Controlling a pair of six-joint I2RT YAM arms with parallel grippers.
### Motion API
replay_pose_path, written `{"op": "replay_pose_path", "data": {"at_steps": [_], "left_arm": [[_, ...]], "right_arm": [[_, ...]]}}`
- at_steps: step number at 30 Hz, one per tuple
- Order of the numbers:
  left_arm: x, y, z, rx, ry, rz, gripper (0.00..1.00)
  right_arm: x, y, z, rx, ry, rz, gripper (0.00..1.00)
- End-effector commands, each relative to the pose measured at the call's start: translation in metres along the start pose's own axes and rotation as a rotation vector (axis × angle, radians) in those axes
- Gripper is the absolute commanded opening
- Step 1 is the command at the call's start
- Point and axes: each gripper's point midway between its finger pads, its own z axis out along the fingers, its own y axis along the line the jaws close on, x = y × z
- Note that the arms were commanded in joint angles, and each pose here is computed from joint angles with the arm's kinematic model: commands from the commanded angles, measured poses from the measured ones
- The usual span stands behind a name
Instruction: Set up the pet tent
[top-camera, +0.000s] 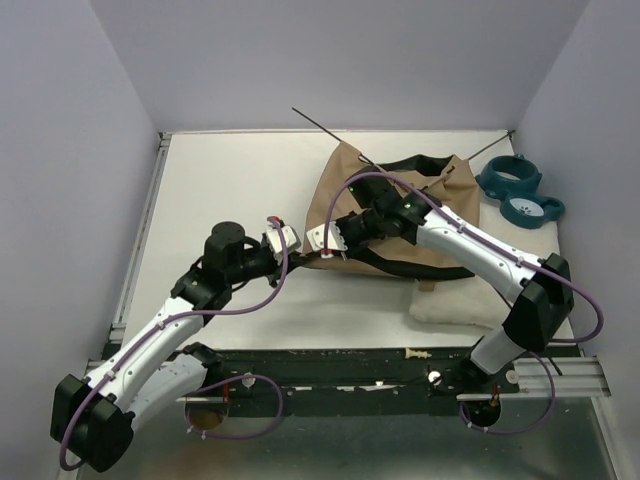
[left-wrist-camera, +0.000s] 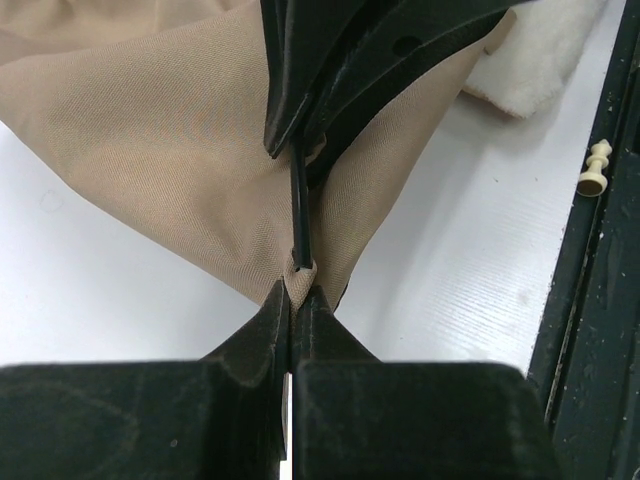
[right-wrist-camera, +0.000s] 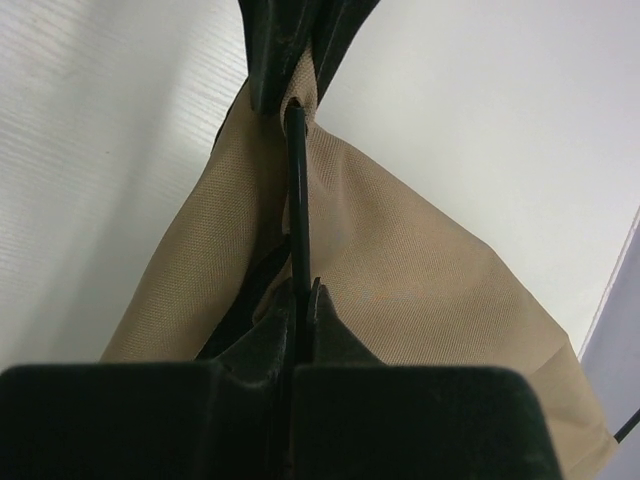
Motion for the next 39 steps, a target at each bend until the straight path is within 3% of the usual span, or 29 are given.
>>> {"op": "replay_pose_path", "data": {"at_steps": [1,10,17,31,35,39], "left_arm": [[-0.023,0.001,-0.003,-0.001,-0.065,0.017,0.0],[-0.024,-0.002,-0.003,0.016,-0.067,0.028,0.0],[-0.026,0.003,0.002,0.019,-0.052,0.02,0.0],[-0.026,-0.003,0.007,0.061,-0.047,-0.033,0.13],[-0.027,-0.013,0.001,0.094,-0.072,-0.032,0.27],[-0.024,-0.014,-0.014,0.057,-0.118,0.005,0.51]], "right_arm": [[0.018,0.022,0.0,-0.031,0.071,0.003,0.01],[0.026,0.018,0.003,-0.022,0.108,0.026,0.01],[-0.002,0.002,0.005,-0.018,0.024,0.048,0.01],[-0.007,0.003,0.02,0.022,0.051,-0.091,0.01],[-0.003,-0.007,0.018,0.065,0.069,-0.058,0.01],[0.002,-0.012,0.013,0.082,0.068,-0.034,0.01]]}}
